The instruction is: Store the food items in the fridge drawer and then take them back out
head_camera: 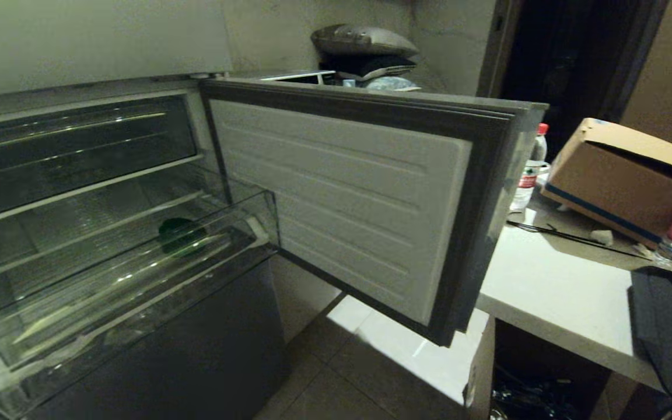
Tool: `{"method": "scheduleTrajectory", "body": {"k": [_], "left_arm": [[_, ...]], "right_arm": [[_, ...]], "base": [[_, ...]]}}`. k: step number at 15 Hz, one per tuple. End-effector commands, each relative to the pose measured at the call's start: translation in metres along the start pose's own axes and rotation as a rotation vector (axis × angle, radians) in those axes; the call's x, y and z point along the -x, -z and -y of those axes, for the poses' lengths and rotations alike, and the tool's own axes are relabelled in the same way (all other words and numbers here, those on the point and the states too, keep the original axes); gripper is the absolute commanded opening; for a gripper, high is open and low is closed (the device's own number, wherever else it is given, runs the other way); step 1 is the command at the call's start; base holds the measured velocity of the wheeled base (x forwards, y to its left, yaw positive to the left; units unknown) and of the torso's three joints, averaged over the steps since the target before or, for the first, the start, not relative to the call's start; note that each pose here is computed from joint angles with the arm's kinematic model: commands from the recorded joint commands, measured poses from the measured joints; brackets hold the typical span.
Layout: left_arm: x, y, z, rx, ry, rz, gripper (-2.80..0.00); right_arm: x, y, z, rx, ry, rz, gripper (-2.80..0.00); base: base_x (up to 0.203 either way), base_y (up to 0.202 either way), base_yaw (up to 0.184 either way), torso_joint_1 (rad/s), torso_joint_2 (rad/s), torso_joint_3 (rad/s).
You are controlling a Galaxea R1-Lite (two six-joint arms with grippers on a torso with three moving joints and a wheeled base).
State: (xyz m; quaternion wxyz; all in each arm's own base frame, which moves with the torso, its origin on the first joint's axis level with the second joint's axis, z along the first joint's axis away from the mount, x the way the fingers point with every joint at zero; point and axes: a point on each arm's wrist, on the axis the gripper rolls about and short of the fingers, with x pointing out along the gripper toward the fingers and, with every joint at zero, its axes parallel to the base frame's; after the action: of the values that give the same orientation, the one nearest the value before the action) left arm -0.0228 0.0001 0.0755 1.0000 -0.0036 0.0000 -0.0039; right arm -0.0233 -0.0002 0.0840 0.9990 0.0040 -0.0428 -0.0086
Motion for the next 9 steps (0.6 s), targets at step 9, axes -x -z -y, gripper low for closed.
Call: {"method": "scheduleTrajectory", "body": {"k": [9], "left_arm": [[-0.0001,0.0,0.0,0.0,0.0,-0.001,-2.8]], "right_arm": [[-0.0019,0.0086,0.0,0.004,0.001,-0.032,-2.8]], "base": [[0.0,-0.009,0.177,0.005,0.0,0.003]]}}
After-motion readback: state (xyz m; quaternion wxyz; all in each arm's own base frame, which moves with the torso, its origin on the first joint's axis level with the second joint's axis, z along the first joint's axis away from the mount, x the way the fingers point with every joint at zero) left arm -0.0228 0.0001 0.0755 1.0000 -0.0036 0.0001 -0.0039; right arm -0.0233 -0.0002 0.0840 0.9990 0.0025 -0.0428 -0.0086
